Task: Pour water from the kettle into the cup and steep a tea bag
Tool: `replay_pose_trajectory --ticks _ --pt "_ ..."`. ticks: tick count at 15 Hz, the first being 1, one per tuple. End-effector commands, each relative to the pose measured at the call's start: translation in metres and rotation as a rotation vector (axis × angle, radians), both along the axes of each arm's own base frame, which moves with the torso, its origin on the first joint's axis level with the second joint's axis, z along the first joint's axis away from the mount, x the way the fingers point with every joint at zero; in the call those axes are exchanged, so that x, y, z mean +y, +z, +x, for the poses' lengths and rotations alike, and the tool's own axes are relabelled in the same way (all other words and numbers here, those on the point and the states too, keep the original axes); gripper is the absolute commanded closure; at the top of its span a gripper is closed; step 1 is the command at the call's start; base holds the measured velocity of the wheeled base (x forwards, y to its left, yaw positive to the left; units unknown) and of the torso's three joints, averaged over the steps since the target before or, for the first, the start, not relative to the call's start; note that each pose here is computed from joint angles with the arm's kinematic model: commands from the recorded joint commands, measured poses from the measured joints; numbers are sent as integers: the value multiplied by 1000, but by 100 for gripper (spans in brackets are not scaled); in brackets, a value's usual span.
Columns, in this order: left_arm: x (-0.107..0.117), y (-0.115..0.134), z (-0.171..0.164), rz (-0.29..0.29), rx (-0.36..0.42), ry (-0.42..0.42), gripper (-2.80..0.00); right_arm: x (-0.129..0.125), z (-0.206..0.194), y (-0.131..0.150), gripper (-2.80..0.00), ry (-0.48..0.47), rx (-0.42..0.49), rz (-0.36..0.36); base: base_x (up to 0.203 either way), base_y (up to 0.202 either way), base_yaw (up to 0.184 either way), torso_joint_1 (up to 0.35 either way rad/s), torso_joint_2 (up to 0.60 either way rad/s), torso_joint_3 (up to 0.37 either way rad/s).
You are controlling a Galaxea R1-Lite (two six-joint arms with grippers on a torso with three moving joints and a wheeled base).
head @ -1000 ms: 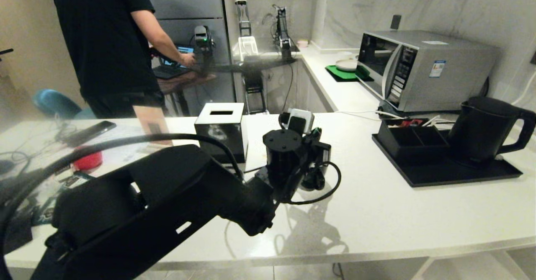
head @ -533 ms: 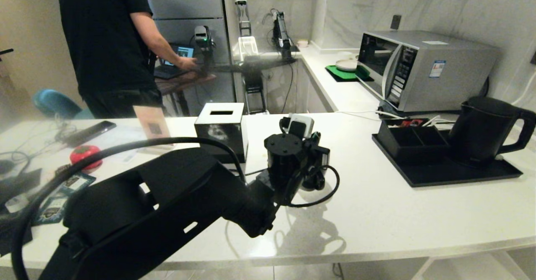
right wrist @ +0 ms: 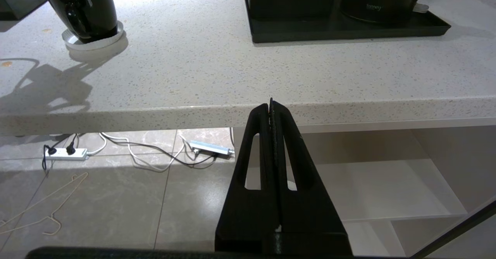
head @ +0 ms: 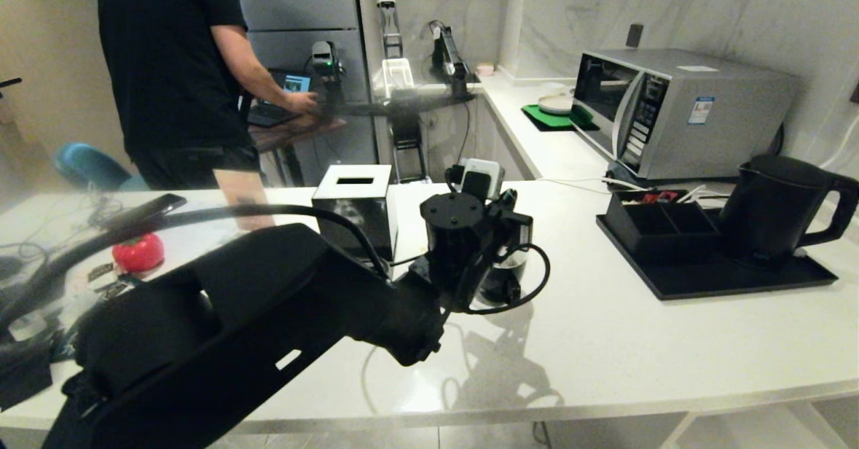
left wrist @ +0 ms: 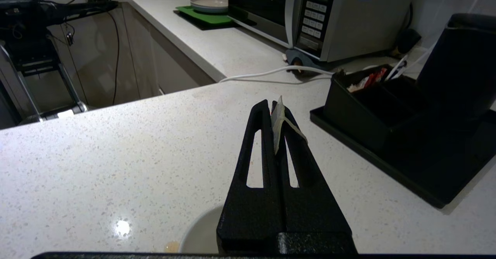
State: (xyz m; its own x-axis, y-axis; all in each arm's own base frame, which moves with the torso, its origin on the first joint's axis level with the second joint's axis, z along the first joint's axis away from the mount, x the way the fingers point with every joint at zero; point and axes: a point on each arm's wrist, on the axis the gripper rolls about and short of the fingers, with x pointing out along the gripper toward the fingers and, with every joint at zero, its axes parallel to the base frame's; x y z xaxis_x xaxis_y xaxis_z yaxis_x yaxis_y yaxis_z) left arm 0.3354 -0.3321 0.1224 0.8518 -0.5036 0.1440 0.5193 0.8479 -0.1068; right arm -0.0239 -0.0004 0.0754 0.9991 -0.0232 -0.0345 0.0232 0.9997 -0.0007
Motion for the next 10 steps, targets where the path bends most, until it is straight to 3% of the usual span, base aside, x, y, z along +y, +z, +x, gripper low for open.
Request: replay_pose_trajectory --ticks 1,10 --pt "3 17 -2 -26 -25 3 0 0 0 0 0 0 -2 0 0 0 0 0 0 0" --pt "8 55 -2 -54 -54 14 0 0 0 0 0 0 -2 0 0 0 0 0 0 0"
